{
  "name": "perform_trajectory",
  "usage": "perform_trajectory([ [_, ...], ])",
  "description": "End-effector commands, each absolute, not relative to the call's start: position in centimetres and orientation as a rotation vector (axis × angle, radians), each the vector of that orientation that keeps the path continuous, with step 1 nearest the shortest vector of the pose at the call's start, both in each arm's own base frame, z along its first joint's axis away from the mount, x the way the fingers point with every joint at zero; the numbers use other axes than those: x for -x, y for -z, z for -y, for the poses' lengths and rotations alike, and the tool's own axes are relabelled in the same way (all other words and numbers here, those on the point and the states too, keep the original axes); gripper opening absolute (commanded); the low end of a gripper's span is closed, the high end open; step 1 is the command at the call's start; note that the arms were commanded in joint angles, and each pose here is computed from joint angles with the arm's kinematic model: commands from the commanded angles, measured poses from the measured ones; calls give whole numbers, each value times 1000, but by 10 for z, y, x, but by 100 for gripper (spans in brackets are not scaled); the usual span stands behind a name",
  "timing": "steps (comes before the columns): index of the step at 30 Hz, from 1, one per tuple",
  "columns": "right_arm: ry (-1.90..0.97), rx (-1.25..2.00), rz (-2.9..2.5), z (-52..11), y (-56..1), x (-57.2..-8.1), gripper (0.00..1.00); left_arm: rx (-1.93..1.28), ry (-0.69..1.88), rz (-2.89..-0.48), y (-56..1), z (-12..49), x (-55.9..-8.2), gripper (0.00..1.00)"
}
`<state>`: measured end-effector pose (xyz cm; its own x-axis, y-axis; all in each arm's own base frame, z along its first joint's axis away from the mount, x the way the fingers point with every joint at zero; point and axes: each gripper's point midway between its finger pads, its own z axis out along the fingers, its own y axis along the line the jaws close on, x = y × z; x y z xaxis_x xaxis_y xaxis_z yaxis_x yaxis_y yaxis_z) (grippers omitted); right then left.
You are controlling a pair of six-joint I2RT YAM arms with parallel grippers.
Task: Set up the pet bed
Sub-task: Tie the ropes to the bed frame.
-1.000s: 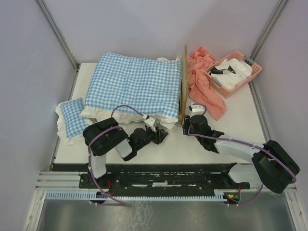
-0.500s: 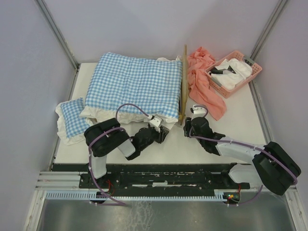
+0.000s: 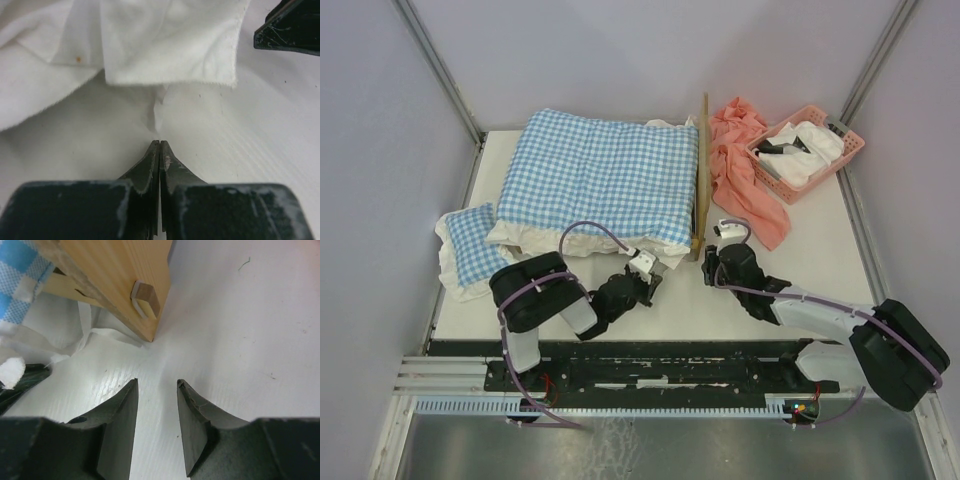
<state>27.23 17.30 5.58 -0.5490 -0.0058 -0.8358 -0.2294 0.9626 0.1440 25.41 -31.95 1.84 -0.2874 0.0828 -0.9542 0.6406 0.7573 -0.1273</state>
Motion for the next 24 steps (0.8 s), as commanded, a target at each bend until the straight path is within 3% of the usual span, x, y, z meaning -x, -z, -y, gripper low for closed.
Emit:
perform_trajectory([
  [1,-313,258,-2124,-187,-66,-282,45,-508,641,-1804,-31,307,-241,3],
  [7,-348,250,-2125,-194,-62,-283,44,-470,661,-1808,-37,297,-234,3],
  [13,-331,252,-2140,-192,-58,-283,44,-523,618,-1809,-38,303,-239,24],
  [24,-310,235,-2113,-183,-62,-281,45,-625,533,-1724,-60,322,-260,46],
])
